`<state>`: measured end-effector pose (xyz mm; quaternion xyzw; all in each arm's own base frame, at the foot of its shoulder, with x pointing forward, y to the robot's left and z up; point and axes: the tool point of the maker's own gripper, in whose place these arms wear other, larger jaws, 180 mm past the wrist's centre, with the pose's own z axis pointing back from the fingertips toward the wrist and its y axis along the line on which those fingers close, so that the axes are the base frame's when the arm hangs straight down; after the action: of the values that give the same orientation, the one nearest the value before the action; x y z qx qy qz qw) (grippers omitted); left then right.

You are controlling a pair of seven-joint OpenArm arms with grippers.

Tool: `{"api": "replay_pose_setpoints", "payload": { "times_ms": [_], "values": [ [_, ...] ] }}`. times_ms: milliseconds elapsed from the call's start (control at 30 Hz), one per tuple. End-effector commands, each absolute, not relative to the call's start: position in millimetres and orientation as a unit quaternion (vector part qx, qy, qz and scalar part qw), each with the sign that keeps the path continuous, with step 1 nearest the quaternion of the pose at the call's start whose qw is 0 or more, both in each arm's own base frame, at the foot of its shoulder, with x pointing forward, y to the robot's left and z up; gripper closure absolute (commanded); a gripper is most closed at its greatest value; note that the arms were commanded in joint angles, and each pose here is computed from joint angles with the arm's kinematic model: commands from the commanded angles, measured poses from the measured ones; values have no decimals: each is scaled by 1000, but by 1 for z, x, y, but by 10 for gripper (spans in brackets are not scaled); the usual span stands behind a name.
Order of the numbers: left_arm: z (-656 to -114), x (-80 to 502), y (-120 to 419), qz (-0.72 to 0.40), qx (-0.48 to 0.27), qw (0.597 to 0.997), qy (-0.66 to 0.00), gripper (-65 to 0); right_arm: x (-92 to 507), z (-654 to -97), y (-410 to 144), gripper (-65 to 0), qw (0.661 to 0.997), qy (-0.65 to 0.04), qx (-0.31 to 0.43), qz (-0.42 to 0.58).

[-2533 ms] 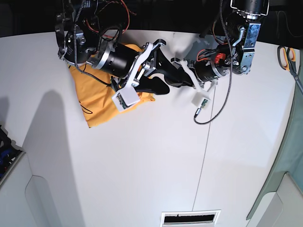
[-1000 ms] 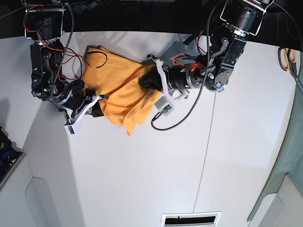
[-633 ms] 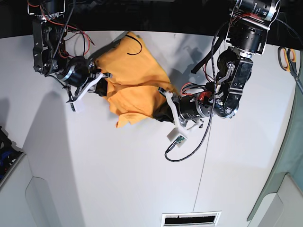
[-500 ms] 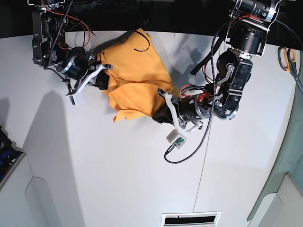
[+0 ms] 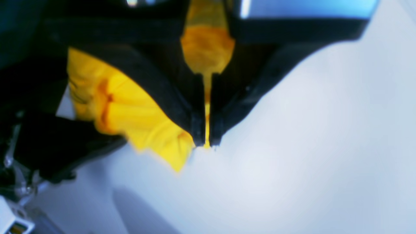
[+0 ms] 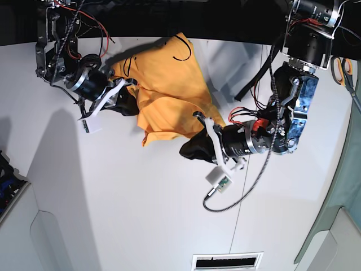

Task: Layout the t-shirt on the table in an organized manner, then fold the t-shirt properly

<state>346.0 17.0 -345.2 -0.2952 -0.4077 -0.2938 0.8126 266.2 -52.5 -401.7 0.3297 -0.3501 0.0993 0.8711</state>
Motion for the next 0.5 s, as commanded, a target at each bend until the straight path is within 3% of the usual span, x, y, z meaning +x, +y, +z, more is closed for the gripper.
{"api": "replay_pose_setpoints", "payload": {
  "times_ms": [0,167,467],
  "values": [
    [-322,351,17,-308,-295,793,-434,-32,277,-382,-52,0,855,-381,334,107],
    [-304,323,15,-318,-326,777,-436,-32,291,-365,-51,0,847,-401,327,124],
    [-344,253,-22,-271,-406,786,-380,-32,325,-362,-13,0,838,-402,338,150]
  ]
}}
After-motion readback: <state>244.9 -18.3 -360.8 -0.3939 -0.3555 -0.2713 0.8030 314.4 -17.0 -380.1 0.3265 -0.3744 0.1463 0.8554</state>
